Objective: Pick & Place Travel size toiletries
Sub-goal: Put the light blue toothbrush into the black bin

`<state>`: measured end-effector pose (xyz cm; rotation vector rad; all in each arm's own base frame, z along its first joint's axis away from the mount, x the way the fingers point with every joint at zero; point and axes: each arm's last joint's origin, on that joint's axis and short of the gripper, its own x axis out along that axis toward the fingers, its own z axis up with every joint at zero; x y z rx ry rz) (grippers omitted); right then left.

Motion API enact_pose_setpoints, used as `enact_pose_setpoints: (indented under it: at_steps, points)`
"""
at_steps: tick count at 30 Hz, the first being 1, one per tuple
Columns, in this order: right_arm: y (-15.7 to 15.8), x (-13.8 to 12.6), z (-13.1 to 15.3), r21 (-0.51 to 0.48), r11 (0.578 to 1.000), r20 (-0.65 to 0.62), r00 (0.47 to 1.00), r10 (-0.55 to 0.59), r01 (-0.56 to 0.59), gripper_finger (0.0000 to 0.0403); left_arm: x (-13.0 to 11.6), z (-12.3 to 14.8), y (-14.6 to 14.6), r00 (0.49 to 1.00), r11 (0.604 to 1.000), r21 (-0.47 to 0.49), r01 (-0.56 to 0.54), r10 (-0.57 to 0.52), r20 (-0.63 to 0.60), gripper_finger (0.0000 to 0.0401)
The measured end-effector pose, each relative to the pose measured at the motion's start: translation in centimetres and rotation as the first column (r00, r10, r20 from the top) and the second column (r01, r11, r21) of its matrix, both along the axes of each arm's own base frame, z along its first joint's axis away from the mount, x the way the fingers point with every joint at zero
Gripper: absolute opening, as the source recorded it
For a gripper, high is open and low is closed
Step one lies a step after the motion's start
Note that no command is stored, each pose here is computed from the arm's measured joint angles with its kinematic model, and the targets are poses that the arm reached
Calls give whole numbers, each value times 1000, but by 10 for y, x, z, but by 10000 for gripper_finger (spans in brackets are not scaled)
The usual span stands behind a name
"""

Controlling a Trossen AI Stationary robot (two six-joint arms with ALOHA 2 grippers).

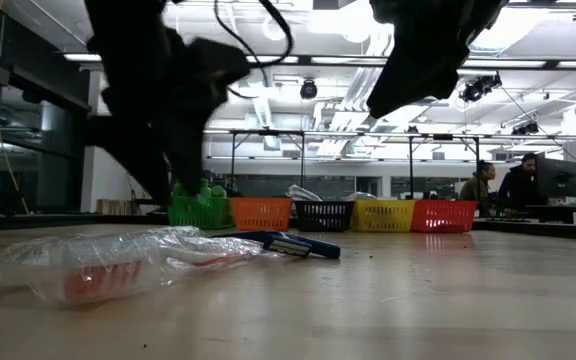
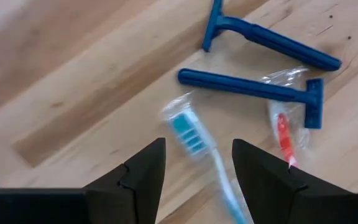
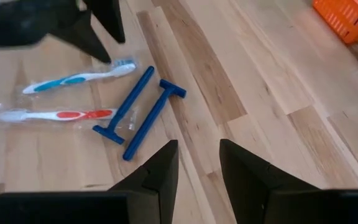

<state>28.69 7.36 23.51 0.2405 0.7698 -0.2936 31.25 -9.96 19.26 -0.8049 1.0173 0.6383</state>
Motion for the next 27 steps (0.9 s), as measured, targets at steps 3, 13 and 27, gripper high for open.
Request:
enact_pose_setpoints:
  at_steps: [3,13,27]
  points:
    - [2,0,0,1,1000,2,1000,7,-7,111,2,-6,-1,1000,1000,-12,-27,27,-10,186]
    - [3,-2,-1,5,1000,-13,1000,5,-5,111,11,-20,-5,999,997,-59,-45,45,-12,186]
    - [3,-2,-1,13,1000,-8,1000,-10,11,111,14,-36,-11,997,995,-99,-24,17,-70,186]
